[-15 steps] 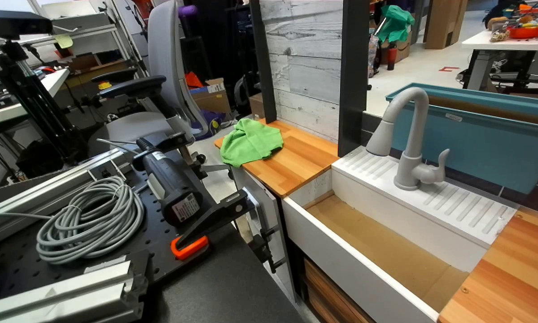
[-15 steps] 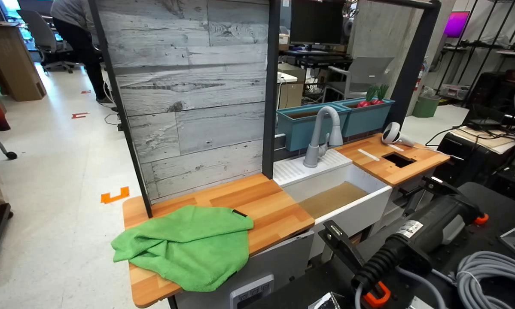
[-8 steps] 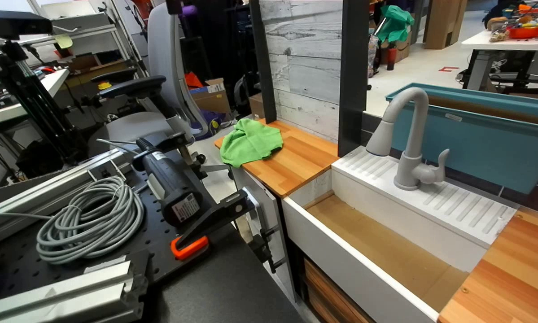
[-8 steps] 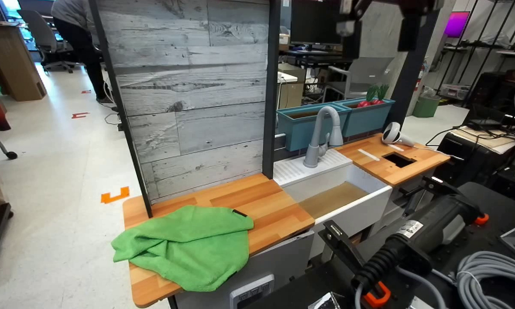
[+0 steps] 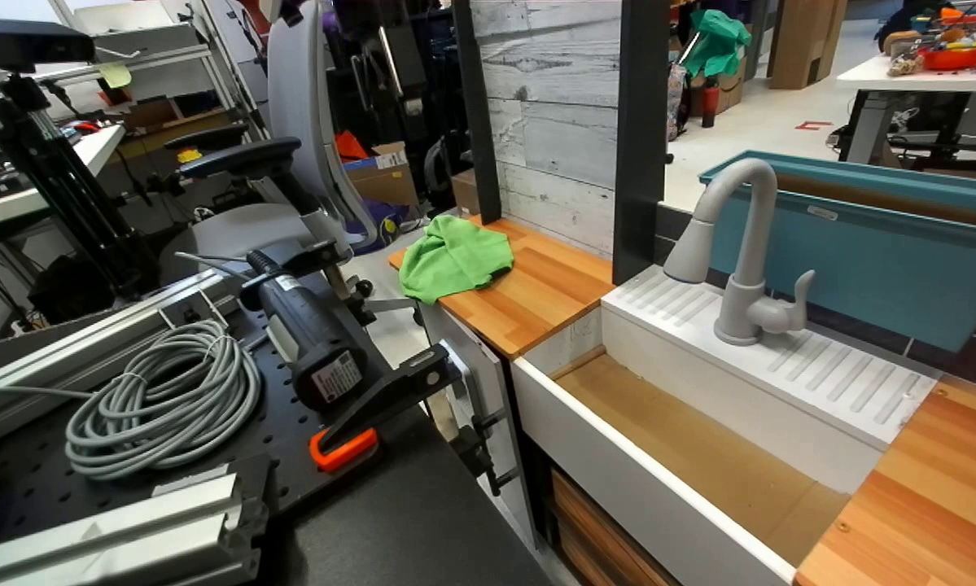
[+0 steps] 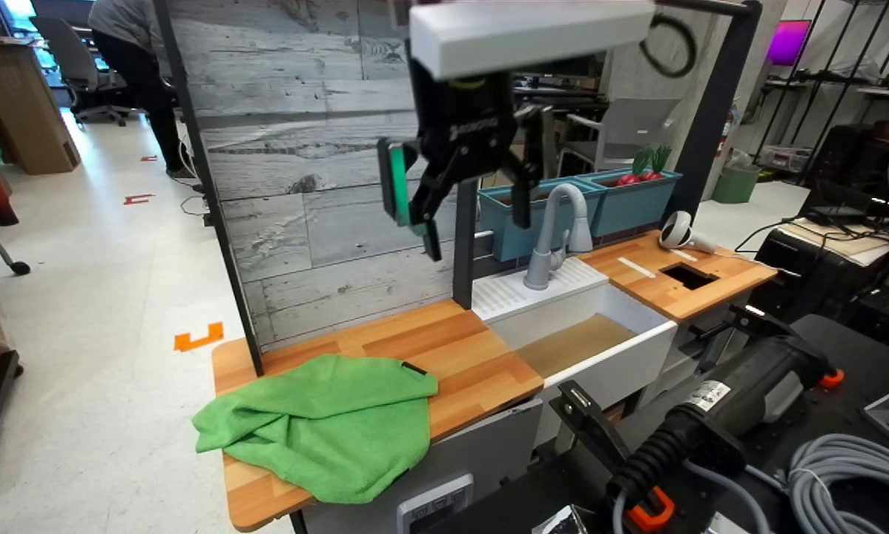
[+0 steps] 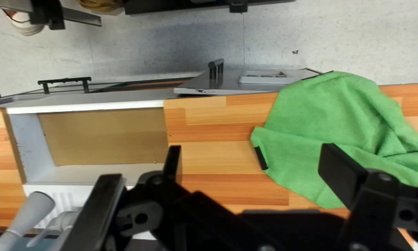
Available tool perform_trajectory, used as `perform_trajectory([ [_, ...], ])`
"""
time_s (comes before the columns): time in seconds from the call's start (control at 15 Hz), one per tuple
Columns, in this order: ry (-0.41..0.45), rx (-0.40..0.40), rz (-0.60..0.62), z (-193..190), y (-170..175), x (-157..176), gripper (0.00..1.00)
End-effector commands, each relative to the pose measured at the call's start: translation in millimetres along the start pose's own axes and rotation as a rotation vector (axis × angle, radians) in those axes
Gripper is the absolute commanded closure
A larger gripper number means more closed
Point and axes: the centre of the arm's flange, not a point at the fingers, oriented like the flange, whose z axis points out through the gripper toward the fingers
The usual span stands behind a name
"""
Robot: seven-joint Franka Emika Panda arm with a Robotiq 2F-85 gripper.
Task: Slide the green towel to the right
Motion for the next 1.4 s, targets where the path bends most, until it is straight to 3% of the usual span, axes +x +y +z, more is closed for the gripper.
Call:
perform_trajectory([
  [0.0,0.0,0.005,-0.004,11.0,-11.6,5.7,0.0],
  [0.33,-0.001,0.01,0.002,22.4,-19.5,20.7,0.0],
  [0.6,0.052,0.025,-0.023,36.0,-30.1,30.4,0.0],
  [1.33,0.069,0.092,-0.181,139.3,-135.6,78.7,0.0],
])
